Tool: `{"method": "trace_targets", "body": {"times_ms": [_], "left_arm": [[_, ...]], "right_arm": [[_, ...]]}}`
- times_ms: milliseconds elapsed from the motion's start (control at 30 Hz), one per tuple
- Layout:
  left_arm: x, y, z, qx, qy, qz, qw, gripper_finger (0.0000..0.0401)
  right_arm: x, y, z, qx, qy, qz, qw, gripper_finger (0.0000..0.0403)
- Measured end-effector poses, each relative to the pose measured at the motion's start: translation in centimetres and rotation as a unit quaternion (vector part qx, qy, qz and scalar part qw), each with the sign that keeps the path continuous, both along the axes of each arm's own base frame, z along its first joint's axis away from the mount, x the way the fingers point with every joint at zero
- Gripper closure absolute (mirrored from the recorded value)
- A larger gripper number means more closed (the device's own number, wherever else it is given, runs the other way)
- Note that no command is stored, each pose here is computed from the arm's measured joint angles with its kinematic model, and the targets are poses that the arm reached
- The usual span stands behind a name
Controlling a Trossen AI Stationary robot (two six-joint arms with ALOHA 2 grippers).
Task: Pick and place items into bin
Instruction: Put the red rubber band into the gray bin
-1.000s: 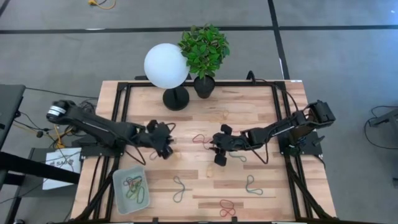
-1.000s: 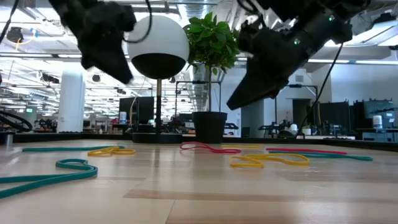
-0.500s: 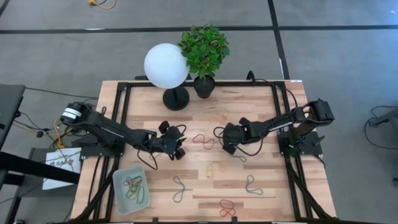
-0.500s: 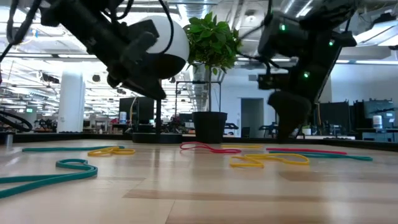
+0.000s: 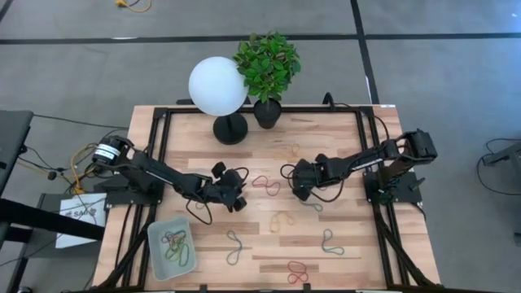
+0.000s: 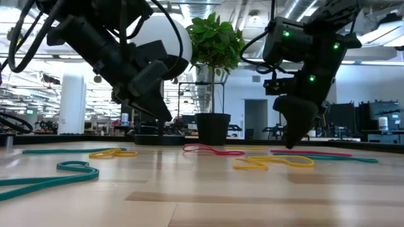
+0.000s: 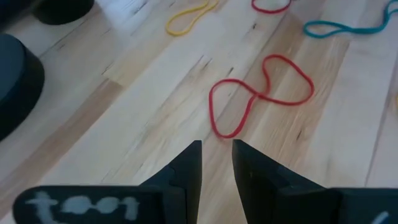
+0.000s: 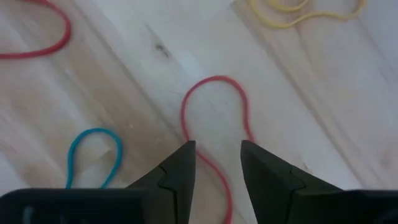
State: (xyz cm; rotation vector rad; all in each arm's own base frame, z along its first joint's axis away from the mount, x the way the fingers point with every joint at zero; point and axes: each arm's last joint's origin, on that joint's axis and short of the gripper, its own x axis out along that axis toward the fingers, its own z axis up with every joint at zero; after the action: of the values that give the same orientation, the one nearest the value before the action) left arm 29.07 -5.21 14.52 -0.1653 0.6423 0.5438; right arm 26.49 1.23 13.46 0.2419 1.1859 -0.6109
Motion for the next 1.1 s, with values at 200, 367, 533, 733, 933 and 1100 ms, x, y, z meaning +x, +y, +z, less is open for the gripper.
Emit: {"method": "trace_targets", "body": {"times_ms": [200, 367, 533, 733, 933, 1100], "left_arm": [[0.1, 0.0, 0.1, 0.001, -0.006, -0.003, 1.0, 0.0321], [0.1, 0.0, 0.1, -0.001, -0.007, -0.002, 1.0, 0.0321], [0.1, 0.0, 0.1, -0.001, -0.006, -0.001, 1.0, 0.0321], [0.1, 0.0, 0.1, -0.002, -0.007, 0.0, 1.0, 0.0321], [0.1, 0.0, 0.1, -0.002, -0.007, 0.0, 1.0, 0.0321], [0.3, -0.1, 0.3, -0.005, -0.025, 0.0, 1.0, 0.0321]], "right_arm": [[0.0, 0.1, -0.1, 0.016, 0.003, 0.005, 1.0, 0.0281], [0.2, 0.1, -0.9, 0.012, 0.018, 0.004, 1.0, 0.0281], [0.4, 0.0, -1.9, -0.019, 0.041, 0.007, 0.999, 0.0282], [0.5, -0.3, -1.9, -0.018, 0.027, 0.004, 0.999, 0.0342], [1.0, -0.3, -1.0, -0.021, -0.013, 0.035, 0.999, 0.0392], [1.9, 0.0, 1.6, -0.041, -0.095, 0.051, 0.993, 0.0399]]}}
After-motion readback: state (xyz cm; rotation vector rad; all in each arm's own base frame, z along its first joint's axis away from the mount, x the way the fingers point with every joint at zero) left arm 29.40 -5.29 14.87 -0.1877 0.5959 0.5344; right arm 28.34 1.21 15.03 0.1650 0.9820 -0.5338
